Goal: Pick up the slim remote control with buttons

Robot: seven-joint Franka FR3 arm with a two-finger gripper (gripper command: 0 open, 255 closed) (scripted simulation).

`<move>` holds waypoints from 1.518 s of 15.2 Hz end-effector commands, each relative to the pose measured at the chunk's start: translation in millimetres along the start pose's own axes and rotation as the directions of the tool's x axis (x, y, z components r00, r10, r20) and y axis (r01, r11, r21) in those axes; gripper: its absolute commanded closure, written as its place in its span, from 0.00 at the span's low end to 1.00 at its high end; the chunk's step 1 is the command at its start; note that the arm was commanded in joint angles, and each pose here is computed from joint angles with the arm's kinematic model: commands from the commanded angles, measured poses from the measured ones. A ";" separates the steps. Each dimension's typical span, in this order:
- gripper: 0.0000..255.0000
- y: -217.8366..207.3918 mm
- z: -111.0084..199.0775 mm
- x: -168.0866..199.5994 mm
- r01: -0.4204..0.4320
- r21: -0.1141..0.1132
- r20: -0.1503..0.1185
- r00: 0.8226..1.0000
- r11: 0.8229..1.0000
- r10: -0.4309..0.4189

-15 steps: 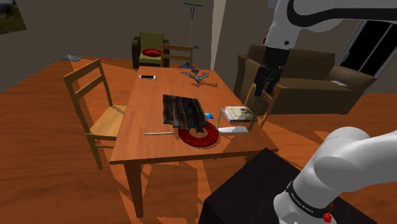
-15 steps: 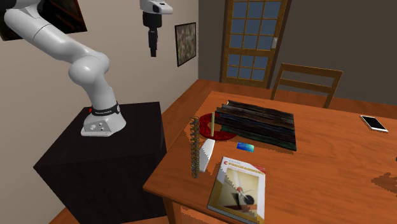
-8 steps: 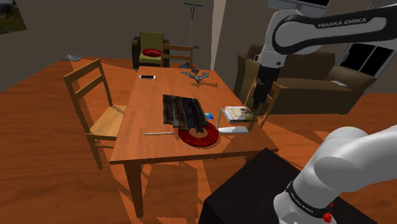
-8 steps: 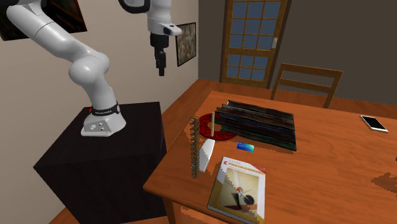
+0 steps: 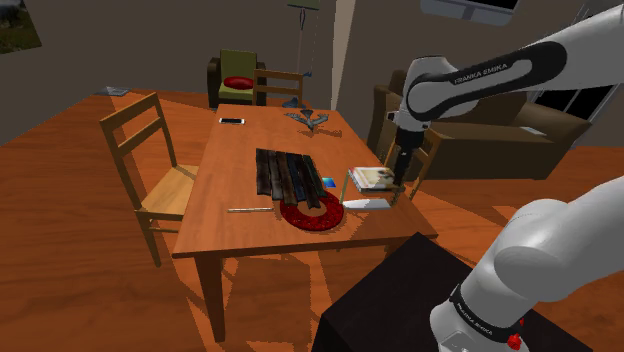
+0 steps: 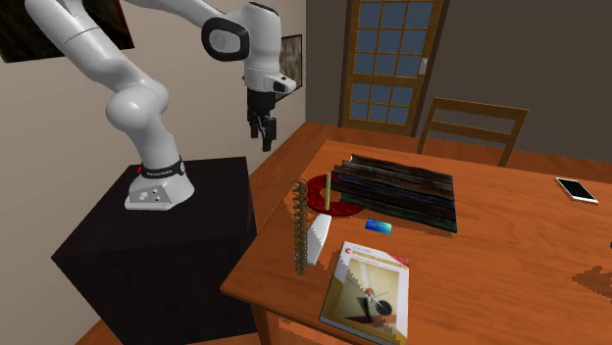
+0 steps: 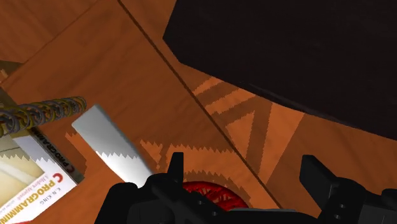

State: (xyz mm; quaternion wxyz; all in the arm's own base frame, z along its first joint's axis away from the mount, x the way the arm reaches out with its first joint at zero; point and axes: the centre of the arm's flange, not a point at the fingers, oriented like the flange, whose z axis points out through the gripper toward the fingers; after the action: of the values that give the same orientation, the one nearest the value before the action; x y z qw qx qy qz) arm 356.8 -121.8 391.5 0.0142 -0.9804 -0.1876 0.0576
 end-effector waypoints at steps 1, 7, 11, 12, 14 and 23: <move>0.00 11.5 19.5 8.5 0.053 -0.014 0.004 0.999 0.998 -0.053; 0.00 56.4 75.5 33.5 0.199 -0.049 0.022 0.980 0.979 -0.198; 0.00 85.3 112.2 53.4 0.294 -0.071 0.038 0.956 0.953 -0.292; 0.00 92.4 121.3 58.8 0.317 -0.076 0.042 0.948 0.945 -0.315; 0.00 106.2 139.4 69.9 0.364 -0.086 0.050 0.931 0.928 -0.360; 0.00 159.1 212.1 121.4 0.542 -0.123 0.090 0.840 0.831 -0.535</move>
State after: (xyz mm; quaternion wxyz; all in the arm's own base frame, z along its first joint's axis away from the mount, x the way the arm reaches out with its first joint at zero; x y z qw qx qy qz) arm 495.5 -222.8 167.3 -0.0443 -0.8885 -0.4524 0.0636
